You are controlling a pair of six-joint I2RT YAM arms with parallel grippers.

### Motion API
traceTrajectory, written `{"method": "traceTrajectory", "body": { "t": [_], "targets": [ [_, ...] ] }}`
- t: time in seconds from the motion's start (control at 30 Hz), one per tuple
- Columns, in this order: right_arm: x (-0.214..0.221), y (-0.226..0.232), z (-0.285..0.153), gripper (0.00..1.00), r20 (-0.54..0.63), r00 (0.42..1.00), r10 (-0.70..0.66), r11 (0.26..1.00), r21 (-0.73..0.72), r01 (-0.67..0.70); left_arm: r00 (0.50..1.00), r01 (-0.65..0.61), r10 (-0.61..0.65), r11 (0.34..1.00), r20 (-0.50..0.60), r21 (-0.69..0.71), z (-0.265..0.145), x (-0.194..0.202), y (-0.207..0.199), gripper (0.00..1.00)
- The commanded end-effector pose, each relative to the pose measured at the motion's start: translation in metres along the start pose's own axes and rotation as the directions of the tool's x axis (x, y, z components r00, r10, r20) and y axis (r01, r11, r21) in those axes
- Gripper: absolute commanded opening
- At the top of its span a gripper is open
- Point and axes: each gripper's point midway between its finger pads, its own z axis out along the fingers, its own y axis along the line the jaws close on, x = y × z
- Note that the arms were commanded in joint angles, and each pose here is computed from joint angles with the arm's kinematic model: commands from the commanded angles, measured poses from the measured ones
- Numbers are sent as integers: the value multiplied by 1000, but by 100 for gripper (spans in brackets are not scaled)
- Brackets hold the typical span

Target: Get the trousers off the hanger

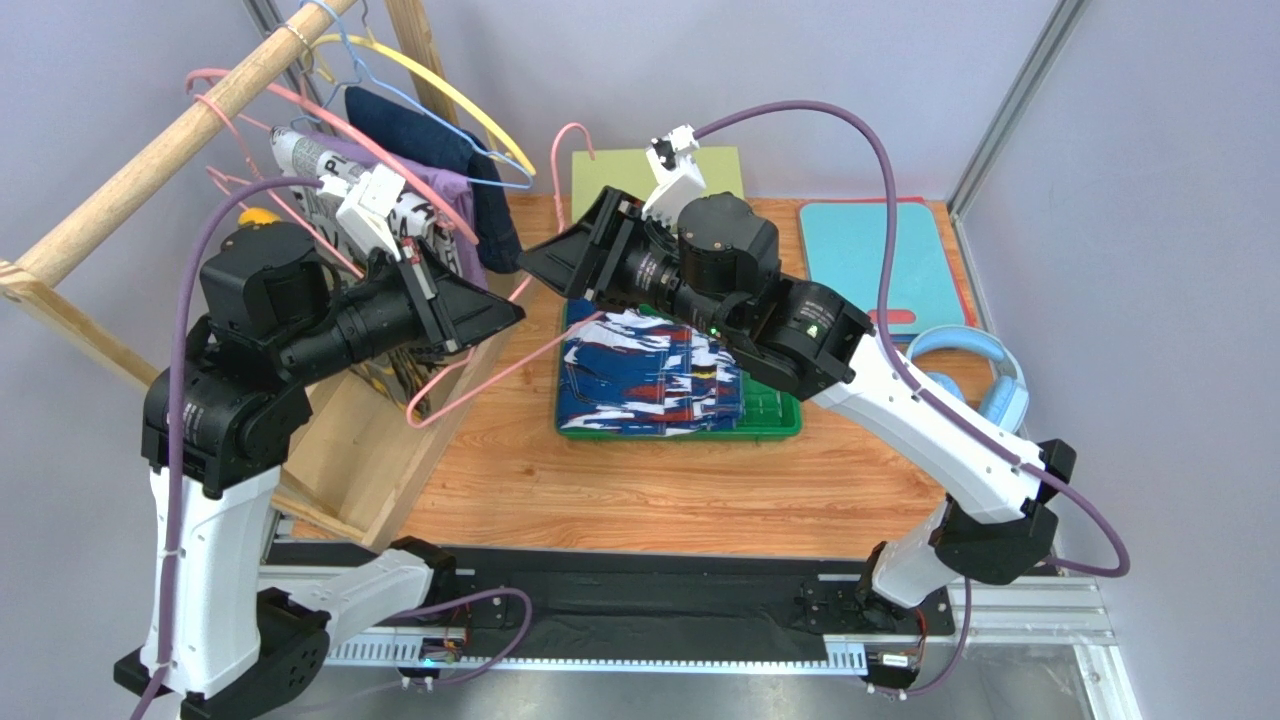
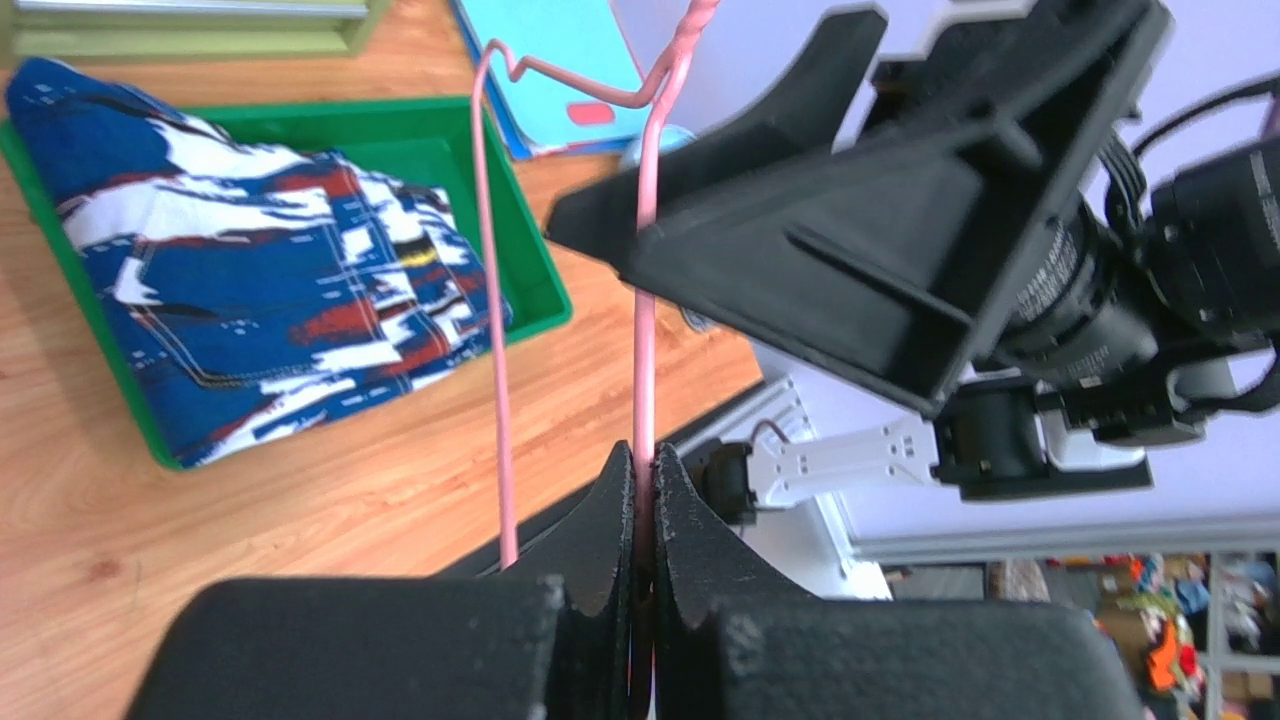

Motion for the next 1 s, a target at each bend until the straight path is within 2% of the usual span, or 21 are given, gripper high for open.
{"method": "traceTrajectory", "body": {
  "t": [0.0, 0.13, 0.2, 0.23, 0.43, 0.67, 0.7, 0.73, 0.8, 0.9, 0.93, 0.97],
  "targets": [
    [-22, 24, 5, 44, 78, 993, 83, 995, -70, -78, 1000, -13, 12, 996, 18, 87, -8, -1, -18, 0],
    [-14, 27, 7, 38, 55, 995, 87, 993, -88, -82, 1000, -14, 14, 994, 0, 108, -6, 4, -19, 0],
    [-12, 32, 6, 28, 48, 995, 90, 991, -103, -85, 1000, -17, 17, 994, 4, 112, -9, 4, -20, 0],
    [-10, 33, 6, 19, 42, 995, 90, 991, -105, -85, 1000, -18, 18, 993, 2, 116, -10, 5, -21, 0],
    [-4, 38, -2, 0, 6, 997, 75, 987, -140, -74, 1000, -20, 23, 986, -17, 163, -15, 10, -29, 0],
    [2, 53, -16, 0, -35, 994, 99, 968, -227, -105, 999, 5, 2, 974, -33, 229, -23, 17, -41, 1],
    [3, 53, -18, 0, -46, 994, 98, 967, -230, -106, 999, 22, -11, 970, -46, 242, -24, 18, -44, 14],
    [3, 55, -23, 0, -49, 994, 96, 966, -237, -105, 999, 29, -17, 967, -50, 253, -26, 19, -47, 22],
    [9, 52, -27, 0, -71, 994, 88, 966, -236, -102, 995, 72, -49, 954, -88, 290, -27, 24, -53, 37],
    [14, 51, -43, 0, -96, 994, 53, 964, -255, -76, 988, 109, -60, 923, -142, 368, -34, 34, -65, 53],
    [16, 50, -46, 0, -108, 993, 45, 963, -259, -72, 984, 135, -78, 911, -158, 390, -40, 38, -70, 66],
    [13, 51, -54, 0, -112, 993, 41, 961, -268, -70, 981, 151, -84, 900, -176, 408, -42, 41, -73, 71]
  ]
}}
